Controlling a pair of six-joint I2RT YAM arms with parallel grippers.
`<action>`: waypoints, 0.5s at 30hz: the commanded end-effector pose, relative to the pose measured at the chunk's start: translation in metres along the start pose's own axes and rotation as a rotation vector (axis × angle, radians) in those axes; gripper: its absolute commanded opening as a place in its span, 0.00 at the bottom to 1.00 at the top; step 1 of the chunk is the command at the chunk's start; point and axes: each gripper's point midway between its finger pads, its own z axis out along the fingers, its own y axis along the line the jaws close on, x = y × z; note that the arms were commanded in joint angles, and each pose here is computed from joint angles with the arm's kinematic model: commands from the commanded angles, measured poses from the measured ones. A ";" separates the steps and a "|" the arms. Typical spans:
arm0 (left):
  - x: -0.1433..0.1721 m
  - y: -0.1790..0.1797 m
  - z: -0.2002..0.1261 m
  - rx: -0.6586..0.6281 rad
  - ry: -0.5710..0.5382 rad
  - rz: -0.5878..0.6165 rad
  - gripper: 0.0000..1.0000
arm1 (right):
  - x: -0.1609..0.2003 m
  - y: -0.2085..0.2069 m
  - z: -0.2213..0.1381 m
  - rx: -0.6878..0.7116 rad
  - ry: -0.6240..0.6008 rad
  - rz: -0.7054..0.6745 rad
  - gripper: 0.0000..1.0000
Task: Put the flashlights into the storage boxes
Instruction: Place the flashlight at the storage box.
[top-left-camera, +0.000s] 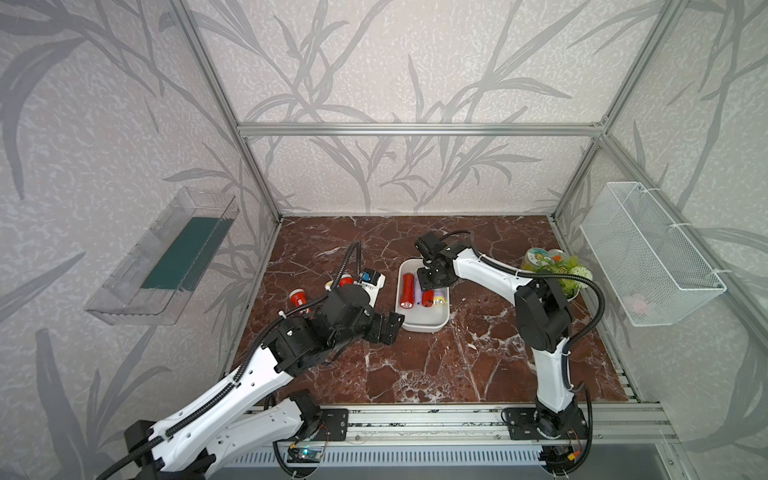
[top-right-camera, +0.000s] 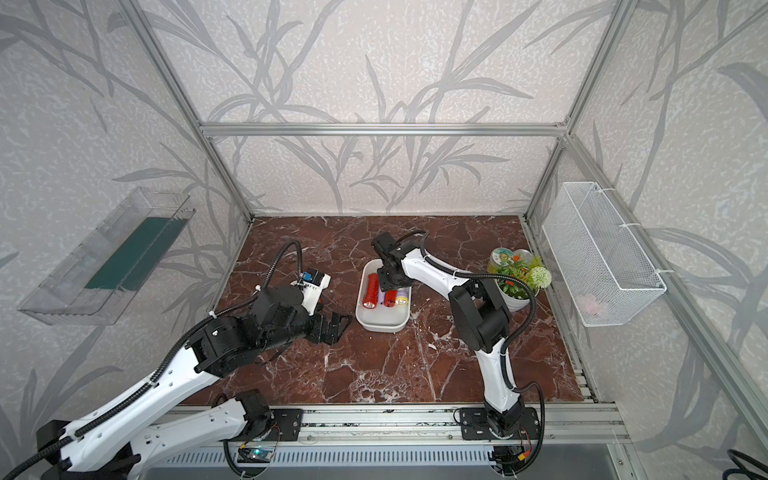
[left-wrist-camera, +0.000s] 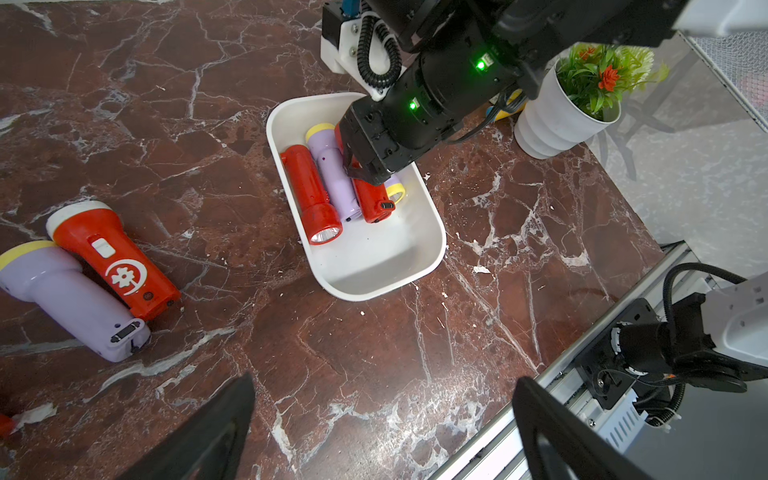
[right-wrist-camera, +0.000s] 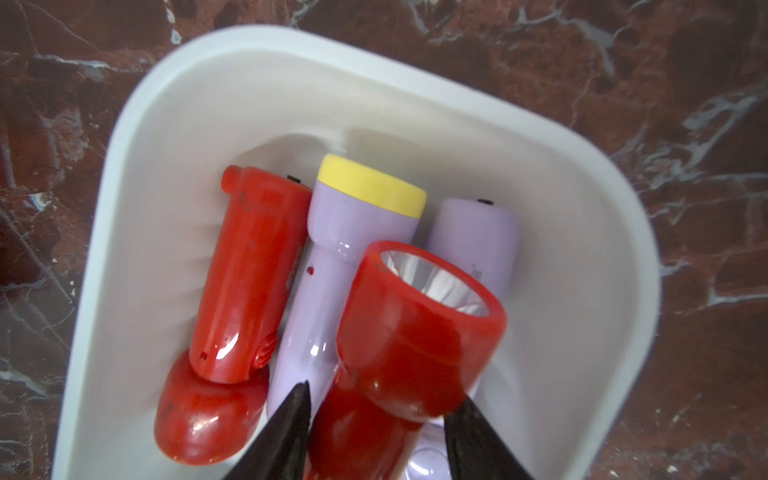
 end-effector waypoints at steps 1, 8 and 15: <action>-0.004 0.009 -0.007 -0.053 -0.012 0.005 0.99 | -0.007 0.005 -0.038 -0.005 -0.066 -0.046 0.53; 0.006 0.049 -0.032 -0.231 -0.021 0.006 0.99 | -0.011 0.044 -0.058 -0.123 -0.100 -0.104 0.54; 0.017 0.082 -0.049 -0.340 -0.006 -0.074 0.99 | -0.017 0.084 -0.060 -0.206 -0.117 -0.157 0.55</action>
